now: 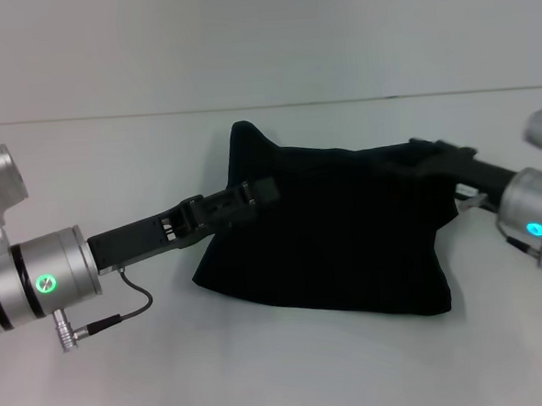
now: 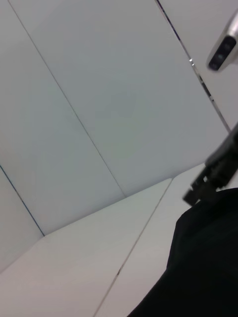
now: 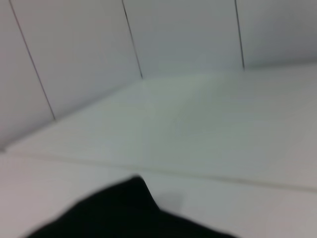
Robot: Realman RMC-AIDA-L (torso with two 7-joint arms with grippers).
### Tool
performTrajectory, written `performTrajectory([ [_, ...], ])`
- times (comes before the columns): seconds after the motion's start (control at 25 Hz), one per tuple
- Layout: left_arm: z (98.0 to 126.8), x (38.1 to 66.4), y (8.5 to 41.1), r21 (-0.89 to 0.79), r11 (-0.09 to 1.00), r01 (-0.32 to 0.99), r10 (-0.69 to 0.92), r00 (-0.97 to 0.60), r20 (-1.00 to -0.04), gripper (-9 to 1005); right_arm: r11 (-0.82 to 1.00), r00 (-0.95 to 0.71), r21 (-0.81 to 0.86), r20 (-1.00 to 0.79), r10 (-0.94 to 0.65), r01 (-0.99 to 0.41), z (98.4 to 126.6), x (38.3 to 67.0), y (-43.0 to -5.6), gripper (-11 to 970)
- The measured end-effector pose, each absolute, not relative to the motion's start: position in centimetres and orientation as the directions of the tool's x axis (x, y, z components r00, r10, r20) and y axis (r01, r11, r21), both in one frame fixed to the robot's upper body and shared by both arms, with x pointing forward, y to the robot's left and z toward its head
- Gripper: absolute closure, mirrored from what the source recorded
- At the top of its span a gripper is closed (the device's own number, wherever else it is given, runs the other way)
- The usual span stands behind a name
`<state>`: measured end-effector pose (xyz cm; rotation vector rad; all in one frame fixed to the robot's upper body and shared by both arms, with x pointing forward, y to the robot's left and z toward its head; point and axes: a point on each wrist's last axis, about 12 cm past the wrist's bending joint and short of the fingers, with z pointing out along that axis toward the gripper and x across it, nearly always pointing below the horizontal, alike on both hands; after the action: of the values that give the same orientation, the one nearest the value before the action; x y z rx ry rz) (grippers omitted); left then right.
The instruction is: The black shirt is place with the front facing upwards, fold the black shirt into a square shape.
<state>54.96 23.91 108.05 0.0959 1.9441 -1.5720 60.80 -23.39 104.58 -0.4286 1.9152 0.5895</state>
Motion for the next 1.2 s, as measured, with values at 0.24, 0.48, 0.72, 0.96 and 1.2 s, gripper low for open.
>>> performTrajectory([
  [0.24, 108.0, 54.9, 23.9, -0.864, 0.282, 0.418, -0.326, -0.805, -0.496, 88, 0.831, -0.464, 0.142, -0.873, -0.152, -0.538, 103.2, 61.2, -21.6, 152],
  [0.48, 108.1, 54.9, 23.9, -0.863, 0.277, 0.422, -0.32, -0.807, -0.497, 87, 0.83, -0.464, 0.168, -0.877, -0.12, -0.532, 103.2, 60.9, -22.1, 152],
  [0.72, 107.8, 54.8, 24.1, -0.891, 0.288, 0.351, -0.298, -0.851, -0.432, 87, 0.772, -0.367, 0.205, -0.929, -0.039, -0.602, 104.5, 59.6, -23.3, 152],
  [0.96, 107.7, 54.8, 25.9, -0.916, 0.342, 0.209, -0.294, -0.902, -0.315, 88, 0.659, -0.247, 0.148, -0.967, -0.059, -0.738, 105.2, 56.6, -24.6, 152],
  [1.2, 107.9, 55.6, 28.3, -0.868, 0.472, 0.154, -0.297, -0.899, -0.321, 87, 0.582, -0.215, 0.087, -0.964, -0.155, -0.808, 103.7, 54.0, -24.8, 152],
])
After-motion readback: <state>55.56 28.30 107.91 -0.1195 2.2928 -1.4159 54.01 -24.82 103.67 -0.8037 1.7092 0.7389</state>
